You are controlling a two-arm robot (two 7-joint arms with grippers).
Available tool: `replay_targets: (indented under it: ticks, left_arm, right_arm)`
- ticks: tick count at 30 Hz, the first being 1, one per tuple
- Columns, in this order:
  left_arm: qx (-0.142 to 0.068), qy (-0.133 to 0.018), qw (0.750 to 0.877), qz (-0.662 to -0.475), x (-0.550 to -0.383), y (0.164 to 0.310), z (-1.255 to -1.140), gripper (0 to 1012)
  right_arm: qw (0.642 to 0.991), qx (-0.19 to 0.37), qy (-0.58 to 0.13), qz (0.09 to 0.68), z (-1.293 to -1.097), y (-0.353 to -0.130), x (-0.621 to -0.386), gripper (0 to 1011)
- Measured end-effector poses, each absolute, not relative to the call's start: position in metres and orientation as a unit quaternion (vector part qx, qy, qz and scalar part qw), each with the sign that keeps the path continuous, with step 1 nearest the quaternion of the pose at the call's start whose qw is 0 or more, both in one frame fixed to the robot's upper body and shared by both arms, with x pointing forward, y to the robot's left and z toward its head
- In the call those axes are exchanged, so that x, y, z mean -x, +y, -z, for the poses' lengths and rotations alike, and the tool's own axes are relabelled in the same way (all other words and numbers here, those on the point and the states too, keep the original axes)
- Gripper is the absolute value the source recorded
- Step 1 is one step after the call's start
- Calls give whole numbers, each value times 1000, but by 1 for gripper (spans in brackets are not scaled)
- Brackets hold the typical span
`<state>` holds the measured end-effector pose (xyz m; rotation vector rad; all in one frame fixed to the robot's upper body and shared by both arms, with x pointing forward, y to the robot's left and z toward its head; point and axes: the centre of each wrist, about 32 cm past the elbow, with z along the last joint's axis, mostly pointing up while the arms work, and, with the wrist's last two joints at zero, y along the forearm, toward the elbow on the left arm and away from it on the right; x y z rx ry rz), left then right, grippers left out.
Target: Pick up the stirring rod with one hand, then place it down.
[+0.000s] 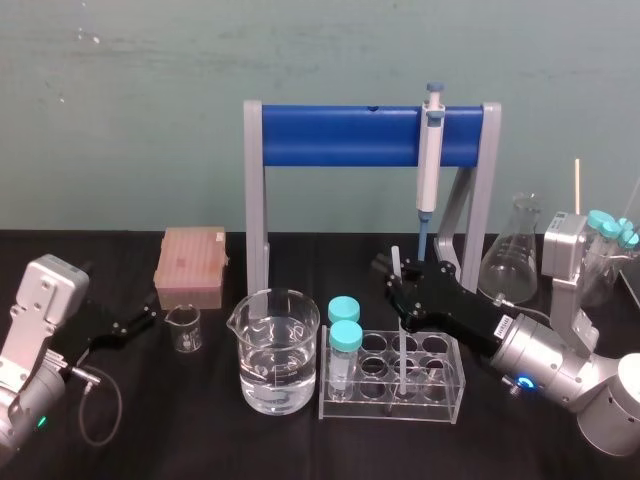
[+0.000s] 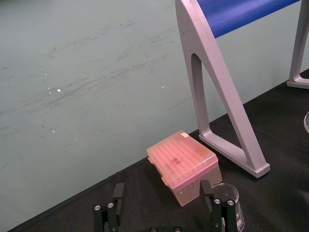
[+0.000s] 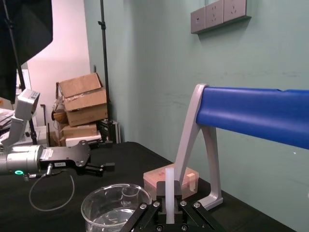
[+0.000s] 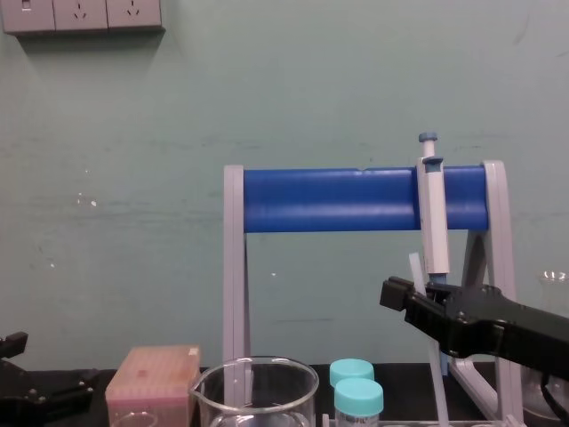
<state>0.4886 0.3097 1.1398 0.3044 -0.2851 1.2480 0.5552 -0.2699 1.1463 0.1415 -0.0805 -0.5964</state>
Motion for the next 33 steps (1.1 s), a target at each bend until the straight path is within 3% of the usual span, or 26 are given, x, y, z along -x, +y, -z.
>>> replay_targets:
  ticks: [25, 33]
  left_arm:
    - [-141, -132, 791, -580, -489, 310, -1140, 1000]
    - [-141, -133, 791, -580, -489, 310, -1140, 1000]
  right_arm:
    - [952, -60, -37, 297, -1143, -269, -556, 70]
    - [952, -61, -36, 297, -1143, -269, -556, 294]
